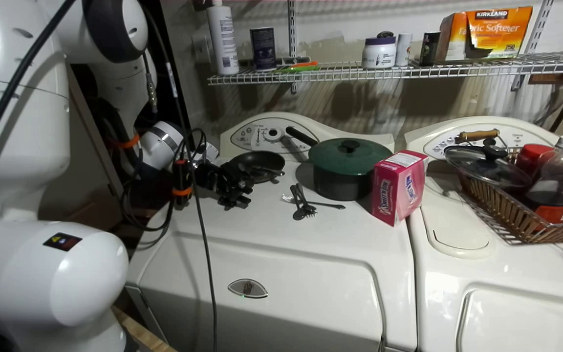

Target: Put the pan on the first bottom shelf

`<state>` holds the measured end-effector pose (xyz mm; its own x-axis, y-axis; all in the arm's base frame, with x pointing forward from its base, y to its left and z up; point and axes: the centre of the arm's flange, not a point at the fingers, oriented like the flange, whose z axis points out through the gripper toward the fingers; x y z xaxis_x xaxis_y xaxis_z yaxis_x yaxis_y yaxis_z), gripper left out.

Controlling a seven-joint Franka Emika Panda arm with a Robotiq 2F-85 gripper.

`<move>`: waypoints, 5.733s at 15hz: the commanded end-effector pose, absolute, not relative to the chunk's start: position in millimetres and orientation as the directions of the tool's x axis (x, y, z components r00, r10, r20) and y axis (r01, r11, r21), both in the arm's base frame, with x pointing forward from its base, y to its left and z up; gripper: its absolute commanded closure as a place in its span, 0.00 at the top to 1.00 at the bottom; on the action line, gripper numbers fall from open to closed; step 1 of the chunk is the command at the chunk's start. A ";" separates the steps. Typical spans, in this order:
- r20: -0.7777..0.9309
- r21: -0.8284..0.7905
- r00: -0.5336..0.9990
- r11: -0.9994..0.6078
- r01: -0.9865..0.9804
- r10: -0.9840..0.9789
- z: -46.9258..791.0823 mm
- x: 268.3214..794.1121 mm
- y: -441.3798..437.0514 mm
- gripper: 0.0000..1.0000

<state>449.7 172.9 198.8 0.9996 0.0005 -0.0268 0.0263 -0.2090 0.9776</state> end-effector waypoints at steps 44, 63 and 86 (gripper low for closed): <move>0.013 1.000 0.995 -0.017 -0.011 0.102 266.5 407.2 195.8 0.07; 0.014 0.999 1.000 0.052 -0.015 0.019 338.8 388.1 123.1 0.07; 0.048 0.994 0.998 0.100 -0.051 0.033 401.6 412.4 111.7 0.29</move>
<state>412.4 111.7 401.6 0.9983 0.0326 0.0478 -0.0508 0.1001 0.9937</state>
